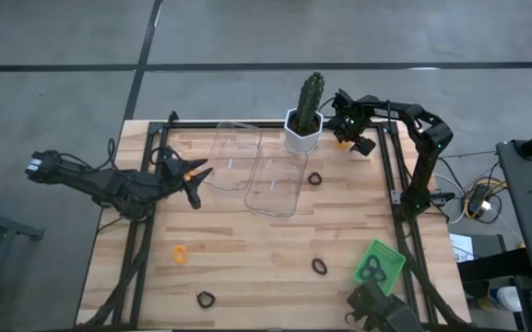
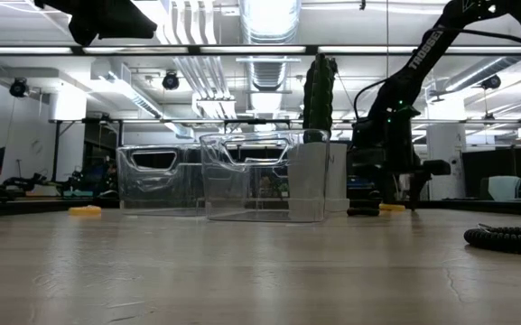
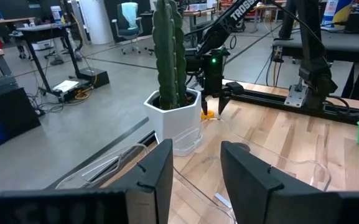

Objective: Sort items
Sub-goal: Put the top right yellow keychain into the right transparent bin

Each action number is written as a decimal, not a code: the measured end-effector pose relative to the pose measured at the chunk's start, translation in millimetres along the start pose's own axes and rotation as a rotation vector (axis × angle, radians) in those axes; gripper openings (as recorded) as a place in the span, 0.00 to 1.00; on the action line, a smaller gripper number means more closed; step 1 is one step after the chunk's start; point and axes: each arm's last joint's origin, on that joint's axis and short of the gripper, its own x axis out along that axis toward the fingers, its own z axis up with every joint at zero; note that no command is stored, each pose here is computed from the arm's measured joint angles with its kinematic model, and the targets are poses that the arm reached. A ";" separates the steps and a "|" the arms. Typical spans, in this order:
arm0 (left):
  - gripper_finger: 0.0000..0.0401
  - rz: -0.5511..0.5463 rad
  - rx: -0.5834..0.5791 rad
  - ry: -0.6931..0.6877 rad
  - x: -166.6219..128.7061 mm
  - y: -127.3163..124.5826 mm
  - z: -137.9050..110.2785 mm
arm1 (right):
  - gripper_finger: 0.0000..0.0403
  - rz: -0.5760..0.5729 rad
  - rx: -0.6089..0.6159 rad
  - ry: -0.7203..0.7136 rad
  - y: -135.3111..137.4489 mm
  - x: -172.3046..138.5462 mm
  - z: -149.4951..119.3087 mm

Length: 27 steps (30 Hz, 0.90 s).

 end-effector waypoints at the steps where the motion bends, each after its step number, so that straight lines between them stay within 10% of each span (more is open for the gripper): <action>1: 0.32 0.000 0.000 0.000 0.0 0.0 0.0 | 0.57 0.000 0.000 0.000 0.0 0.0 0.0; 8: 0.32 0.000 0.000 0.000 0.0 0.0 0.0 | 0.50 -0.008 0.014 0.020 -3.1 2.0 -0.8; 20: 0.32 0.000 -0.013 0.000 0.0 0.0 -0.1 | 0.07 -0.029 0.031 0.012 -6.3 4.5 -1.2; 27: 0.32 -0.001 -0.020 0.001 -0.1 -0.1 -0.1 | 0.06 -0.023 0.028 0.001 -7.1 1.1 -2.5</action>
